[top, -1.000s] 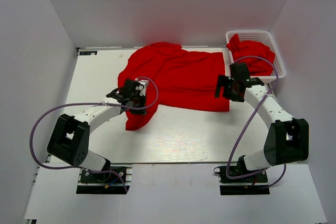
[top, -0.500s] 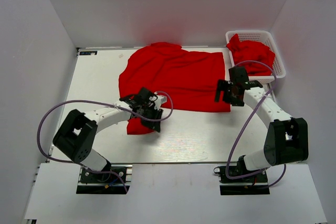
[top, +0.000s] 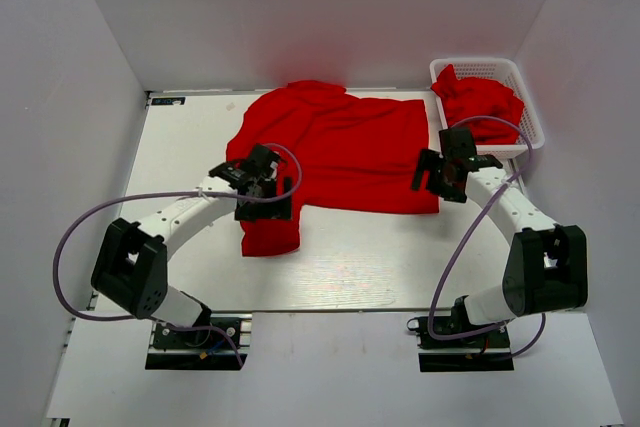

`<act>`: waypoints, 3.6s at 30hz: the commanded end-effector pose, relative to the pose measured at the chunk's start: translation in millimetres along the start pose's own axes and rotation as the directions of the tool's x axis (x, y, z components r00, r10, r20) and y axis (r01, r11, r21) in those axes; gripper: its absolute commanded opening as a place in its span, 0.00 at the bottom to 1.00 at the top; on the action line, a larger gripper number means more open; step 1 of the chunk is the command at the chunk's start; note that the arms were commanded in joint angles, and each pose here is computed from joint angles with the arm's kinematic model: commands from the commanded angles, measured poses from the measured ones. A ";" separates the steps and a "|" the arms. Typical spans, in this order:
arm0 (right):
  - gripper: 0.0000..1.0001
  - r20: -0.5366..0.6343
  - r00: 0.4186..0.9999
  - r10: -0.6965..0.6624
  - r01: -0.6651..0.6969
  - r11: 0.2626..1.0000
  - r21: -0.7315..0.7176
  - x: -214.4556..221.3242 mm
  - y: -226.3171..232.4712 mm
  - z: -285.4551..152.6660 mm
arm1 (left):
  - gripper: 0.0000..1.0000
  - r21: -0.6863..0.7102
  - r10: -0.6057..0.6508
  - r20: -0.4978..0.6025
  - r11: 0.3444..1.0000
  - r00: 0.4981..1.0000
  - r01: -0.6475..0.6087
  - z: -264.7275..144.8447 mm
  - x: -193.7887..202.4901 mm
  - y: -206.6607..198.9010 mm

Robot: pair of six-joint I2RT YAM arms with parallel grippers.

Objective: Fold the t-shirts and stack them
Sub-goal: Grap the side of the flattened tshirt closest away from the robot with both arms

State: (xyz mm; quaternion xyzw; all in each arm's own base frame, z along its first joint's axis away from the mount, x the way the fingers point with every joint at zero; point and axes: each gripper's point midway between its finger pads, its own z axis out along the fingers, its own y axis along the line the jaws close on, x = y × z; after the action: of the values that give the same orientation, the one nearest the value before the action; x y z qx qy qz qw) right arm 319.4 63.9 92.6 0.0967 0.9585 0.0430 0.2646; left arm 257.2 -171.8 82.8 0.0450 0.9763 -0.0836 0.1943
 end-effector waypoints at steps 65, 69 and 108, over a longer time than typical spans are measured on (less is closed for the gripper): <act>0.85 -0.052 0.971 0.234 -0.232 0.971 0.052 17.4 -25.0 65.9 | 0.00 -0.078 -0.366 -0.073 0.929 0.928 0.361 34.1 58.8 71.1; 0.77 -0.080 0.967 0.244 -0.241 0.969 0.048 29.6 -24.8 67.1 | 0.00 -0.083 -0.367 -0.081 0.929 0.927 0.361 33.5 61.0 71.6; 0.00 -0.267 0.927 0.263 -0.224 0.960 0.169 103.4 -50.0 -17.7 | 0.00 0.097 -0.233 -0.102 0.965 0.967 0.242 -60.5 14.8 32.4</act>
State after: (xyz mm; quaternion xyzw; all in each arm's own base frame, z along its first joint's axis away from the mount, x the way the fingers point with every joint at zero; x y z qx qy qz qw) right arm 188.7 38.4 31.6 0.2339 0.9692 0.0238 0.0733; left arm 178.6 -115.7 97.0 -0.0913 0.9852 -0.1338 0.0567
